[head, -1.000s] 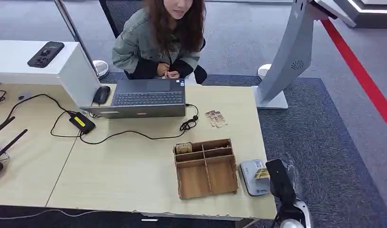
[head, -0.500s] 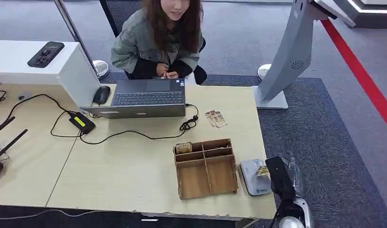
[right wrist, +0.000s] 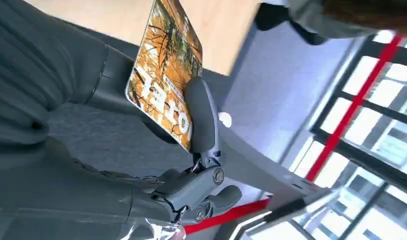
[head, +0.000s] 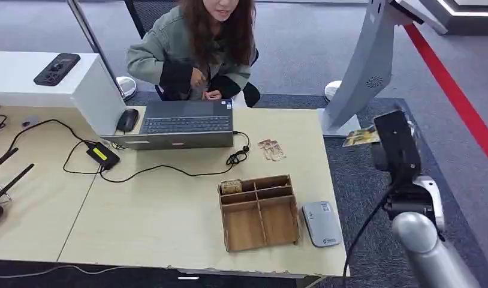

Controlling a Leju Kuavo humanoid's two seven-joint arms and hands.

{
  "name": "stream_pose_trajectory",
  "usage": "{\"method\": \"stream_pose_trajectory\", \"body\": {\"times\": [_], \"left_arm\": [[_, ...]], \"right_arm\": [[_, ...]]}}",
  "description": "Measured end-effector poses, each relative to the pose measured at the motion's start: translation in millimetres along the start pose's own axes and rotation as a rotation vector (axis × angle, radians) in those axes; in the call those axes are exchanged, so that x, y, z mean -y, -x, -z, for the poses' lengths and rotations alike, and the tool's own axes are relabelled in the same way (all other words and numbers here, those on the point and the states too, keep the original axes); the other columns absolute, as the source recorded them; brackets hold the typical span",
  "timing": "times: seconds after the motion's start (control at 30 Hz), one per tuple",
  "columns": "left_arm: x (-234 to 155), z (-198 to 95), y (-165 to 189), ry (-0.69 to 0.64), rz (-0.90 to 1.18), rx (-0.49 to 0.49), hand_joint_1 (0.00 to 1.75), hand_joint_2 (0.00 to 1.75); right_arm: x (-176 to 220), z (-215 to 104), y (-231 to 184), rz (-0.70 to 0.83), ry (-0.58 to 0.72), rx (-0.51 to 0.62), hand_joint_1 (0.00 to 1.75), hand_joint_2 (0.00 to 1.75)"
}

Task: Pass the card to the sensor for recognition and then transmit it.

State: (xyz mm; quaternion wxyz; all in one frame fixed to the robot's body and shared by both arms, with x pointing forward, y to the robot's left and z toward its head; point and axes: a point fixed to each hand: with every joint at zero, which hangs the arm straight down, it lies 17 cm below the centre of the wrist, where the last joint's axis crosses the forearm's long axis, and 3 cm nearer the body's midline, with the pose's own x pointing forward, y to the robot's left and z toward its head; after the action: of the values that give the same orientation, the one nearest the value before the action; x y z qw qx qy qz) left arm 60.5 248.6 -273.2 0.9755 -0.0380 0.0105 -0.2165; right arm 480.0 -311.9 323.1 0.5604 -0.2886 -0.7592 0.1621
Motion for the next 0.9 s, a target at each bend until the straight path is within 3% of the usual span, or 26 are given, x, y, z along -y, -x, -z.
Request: {"method": "stream_pose_trajectory", "body": {"times": [0.37,0.6,0.9], "left_arm": [[-8.2,0.0,9.9,-0.013,0.009,-0.037,0.0,0.0],[-8.4,-0.2,9.2,-0.012,-0.002,-0.035,0.0,0.0],[-5.0,-0.2,6.0,-0.004,-0.016,-0.024,0.0,0.0]], "right_arm": [[35.7,34.8,-79.9,0.079,0.061,0.153,1.75,1.75],[4.1,31.0,-100.5,0.148,-0.003,0.235,1.75,1.75],[-57.9,25.8,-89.1,0.214,-0.072,0.243,1.75,1.75]]}}
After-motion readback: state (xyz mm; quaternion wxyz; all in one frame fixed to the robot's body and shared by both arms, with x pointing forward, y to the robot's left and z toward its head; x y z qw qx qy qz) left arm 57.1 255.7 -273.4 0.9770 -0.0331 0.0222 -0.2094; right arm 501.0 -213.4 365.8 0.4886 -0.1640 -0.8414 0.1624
